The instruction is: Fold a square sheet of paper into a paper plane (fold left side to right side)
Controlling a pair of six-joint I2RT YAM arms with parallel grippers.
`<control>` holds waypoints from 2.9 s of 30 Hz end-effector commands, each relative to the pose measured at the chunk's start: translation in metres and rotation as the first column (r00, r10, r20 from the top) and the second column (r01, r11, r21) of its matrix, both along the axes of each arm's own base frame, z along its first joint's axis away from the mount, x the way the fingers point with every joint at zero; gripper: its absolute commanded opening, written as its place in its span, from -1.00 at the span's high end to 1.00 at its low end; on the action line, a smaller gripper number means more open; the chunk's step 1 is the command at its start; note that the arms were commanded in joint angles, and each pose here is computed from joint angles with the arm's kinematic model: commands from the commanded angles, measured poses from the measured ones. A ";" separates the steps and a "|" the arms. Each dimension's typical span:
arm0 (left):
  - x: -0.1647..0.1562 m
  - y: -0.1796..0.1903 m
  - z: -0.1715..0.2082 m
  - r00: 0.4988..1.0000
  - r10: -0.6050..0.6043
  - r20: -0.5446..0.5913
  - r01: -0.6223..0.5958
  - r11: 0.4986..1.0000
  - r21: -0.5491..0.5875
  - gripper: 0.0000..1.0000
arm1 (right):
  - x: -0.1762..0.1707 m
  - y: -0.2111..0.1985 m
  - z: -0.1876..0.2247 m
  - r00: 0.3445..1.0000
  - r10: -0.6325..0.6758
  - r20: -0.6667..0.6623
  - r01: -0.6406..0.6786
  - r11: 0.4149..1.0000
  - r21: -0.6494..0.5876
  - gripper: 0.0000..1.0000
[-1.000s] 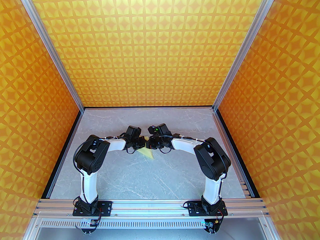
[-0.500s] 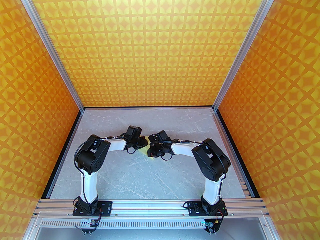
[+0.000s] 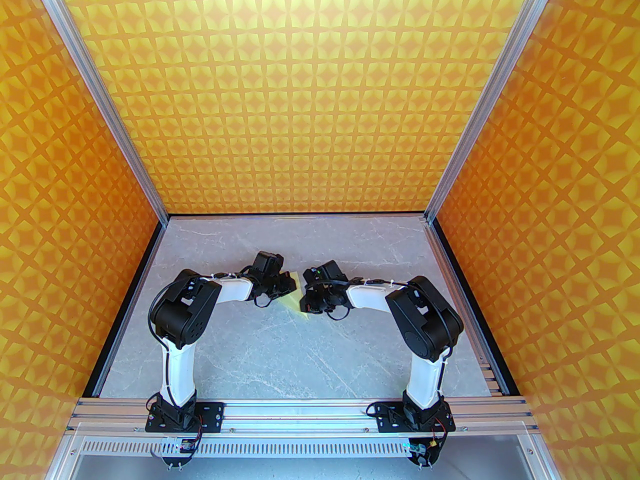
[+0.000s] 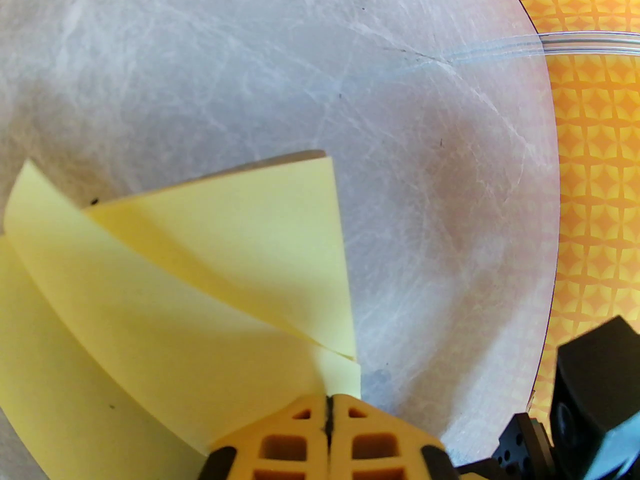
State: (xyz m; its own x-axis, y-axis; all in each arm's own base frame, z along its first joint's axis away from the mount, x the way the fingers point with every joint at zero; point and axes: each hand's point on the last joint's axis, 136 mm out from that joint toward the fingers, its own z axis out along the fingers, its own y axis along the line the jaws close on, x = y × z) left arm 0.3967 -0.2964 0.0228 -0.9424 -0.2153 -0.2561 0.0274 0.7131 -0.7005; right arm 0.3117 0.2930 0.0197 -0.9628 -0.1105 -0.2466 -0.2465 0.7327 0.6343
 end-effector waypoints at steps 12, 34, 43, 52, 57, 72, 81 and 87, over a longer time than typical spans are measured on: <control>-0.011 0.000 -0.016 0.999 -0.018 -0.036 0.019 1.000 0.024 0.98 | -0.020 -0.009 -0.013 0.996 -0.044 -0.074 0.047 0.998 0.030 1.00; -0.045 -0.029 0.017 0.999 -0.039 -0.018 0.037 0.995 -0.098 0.93 | -0.032 -0.027 -0.040 0.981 -0.126 -0.147 0.118 0.991 -0.064 1.00; -0.042 -0.013 -0.013 0.999 -0.022 -0.047 0.022 1.000 -0.007 0.94 | -0.040 -0.034 -0.047 0.975 -0.136 -0.177 0.119 0.987 -0.107 1.00; -0.022 0.003 -0.010 1.000 -0.002 -0.026 0.003 0.999 0.039 0.94 | -0.052 -0.040 -0.067 0.966 -0.136 -0.221 0.107 0.985 -0.136 1.00; -0.009 0.012 -0.016 1.000 0.013 -0.026 -0.011 0.999 0.053 0.94 | -0.054 -0.041 -0.070 0.964 -0.137 -0.226 0.108 0.985 -0.138 1.00; 0.033 0.042 -0.023 0.999 0.046 -0.015 -0.045 0.994 0.098 0.94 | -0.057 -0.042 -0.071 0.963 -0.136 -0.231 0.105 0.984 -0.140 1.00; 0.056 0.058 -0.025 0.999 0.053 -0.010 -0.051 0.990 0.128 0.94 | -0.057 -0.042 -0.068 0.964 -0.137 -0.228 0.106 0.984 -0.140 1.00; 0.072 0.068 -0.002 0.997 0.075 0.028 -0.078 0.990 0.115 0.94 | -0.055 -0.043 -0.066 0.966 -0.137 -0.220 0.106 0.984 -0.145 1.00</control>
